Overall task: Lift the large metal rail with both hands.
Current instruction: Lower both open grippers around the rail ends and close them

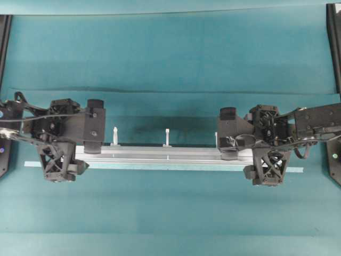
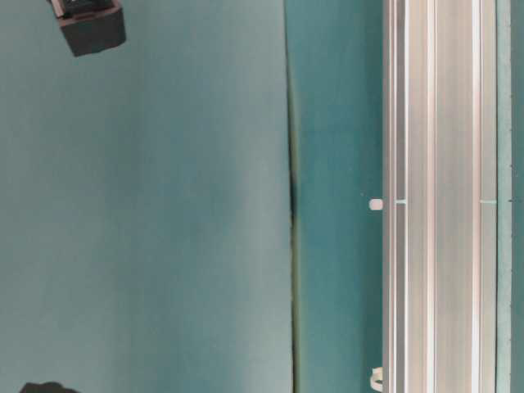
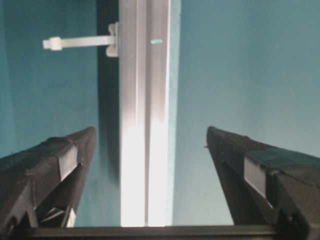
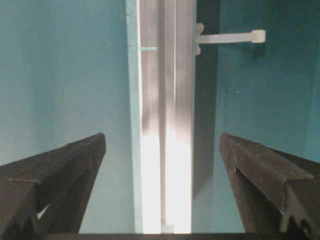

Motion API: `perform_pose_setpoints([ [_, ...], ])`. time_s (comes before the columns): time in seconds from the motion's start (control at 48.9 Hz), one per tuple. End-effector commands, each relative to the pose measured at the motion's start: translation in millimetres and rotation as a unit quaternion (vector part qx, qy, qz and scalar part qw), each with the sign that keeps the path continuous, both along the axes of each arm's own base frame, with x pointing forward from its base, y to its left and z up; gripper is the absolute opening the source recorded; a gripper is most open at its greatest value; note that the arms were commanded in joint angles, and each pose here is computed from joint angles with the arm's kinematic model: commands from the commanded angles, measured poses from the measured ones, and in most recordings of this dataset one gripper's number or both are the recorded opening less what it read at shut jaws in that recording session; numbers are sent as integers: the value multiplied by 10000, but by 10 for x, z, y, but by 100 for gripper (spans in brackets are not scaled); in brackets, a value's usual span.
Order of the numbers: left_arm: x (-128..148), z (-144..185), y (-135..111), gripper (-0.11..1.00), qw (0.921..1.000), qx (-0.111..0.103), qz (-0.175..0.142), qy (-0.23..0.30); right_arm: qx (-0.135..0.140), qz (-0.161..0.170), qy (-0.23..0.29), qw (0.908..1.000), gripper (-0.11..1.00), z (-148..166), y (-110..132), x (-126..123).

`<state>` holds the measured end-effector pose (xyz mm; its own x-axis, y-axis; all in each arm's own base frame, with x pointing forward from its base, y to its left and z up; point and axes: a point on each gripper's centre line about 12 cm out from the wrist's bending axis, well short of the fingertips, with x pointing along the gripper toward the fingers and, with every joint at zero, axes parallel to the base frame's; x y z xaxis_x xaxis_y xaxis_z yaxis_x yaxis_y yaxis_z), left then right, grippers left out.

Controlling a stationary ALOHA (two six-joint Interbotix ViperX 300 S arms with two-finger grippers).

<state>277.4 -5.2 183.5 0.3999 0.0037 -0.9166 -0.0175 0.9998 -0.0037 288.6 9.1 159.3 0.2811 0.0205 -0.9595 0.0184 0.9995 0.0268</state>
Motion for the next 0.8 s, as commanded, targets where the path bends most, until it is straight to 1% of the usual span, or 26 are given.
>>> perform_pose_setpoints([
  [0.0, 45, -8, 41, 97, 10000, 21, 49, -85, -5, -21, -31, 10000, 97, -53, -10, 14],
  [0.204, 94, -232, 81, 97, 9999, 6, 128, 100, -9, -16, -16, 10000, 97, -150, -11, 11],
  [0.368, 159, -353, 86, 97, 9999, 2, 148, 23, -16, -12, -23, 10000, 97, -255, -16, 32],
  [0.613, 166, -560, 96, 97, 9998, -28, 202, 77, -29, 4, 45, 10000, 97, -428, -13, 27],
  [0.776, 212, -624, 109, 97, 9998, -22, 200, 23, -32, -6, 91, 10000, 97, -565, -18, 31],
])
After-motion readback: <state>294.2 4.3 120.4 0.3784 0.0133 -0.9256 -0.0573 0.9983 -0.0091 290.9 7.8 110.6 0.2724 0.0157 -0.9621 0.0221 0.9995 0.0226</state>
